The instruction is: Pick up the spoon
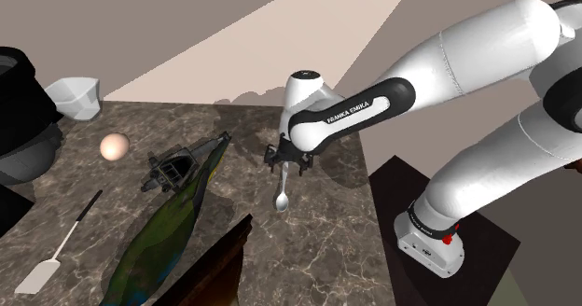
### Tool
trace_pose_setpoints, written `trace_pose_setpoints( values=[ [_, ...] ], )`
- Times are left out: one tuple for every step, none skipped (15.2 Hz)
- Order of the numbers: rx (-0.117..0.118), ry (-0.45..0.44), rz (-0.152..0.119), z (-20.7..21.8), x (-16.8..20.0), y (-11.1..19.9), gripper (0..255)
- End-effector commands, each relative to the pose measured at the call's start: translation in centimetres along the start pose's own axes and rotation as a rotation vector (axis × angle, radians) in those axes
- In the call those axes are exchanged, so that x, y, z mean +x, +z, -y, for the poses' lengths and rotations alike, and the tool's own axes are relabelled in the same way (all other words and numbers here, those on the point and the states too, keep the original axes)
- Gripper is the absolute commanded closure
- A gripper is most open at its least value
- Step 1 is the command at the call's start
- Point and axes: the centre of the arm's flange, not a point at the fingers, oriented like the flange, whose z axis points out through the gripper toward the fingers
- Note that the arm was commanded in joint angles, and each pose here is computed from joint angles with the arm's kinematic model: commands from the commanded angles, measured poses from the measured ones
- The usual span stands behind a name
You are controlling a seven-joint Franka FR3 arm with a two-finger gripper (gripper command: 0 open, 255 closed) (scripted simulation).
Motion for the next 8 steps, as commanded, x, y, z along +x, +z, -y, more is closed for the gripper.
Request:
trace_pose_setpoints(
  values=[
    [0.008,0.019,0.001,0.6,0.1,1.1,0],
    [0.008,0.019,0.001,0.5,0.2,1.6,0],
    [0.008,0.019,0.001,0.4,0.2,2.1,0],
    [0.008,0.019,0.001,0.3,0.3,2.6,0],
    [0.008,0.019,0.001,0.3,0.4,3.1,0],
    [0.008,0.019,0.001,0.2,0.4,3.6,0],
    [0.008,0.019,0.001,0.1,0.6,4.5,0],
    [0.008,0.019,0.001,0.1,0.6,4.5,0]
  ],
)
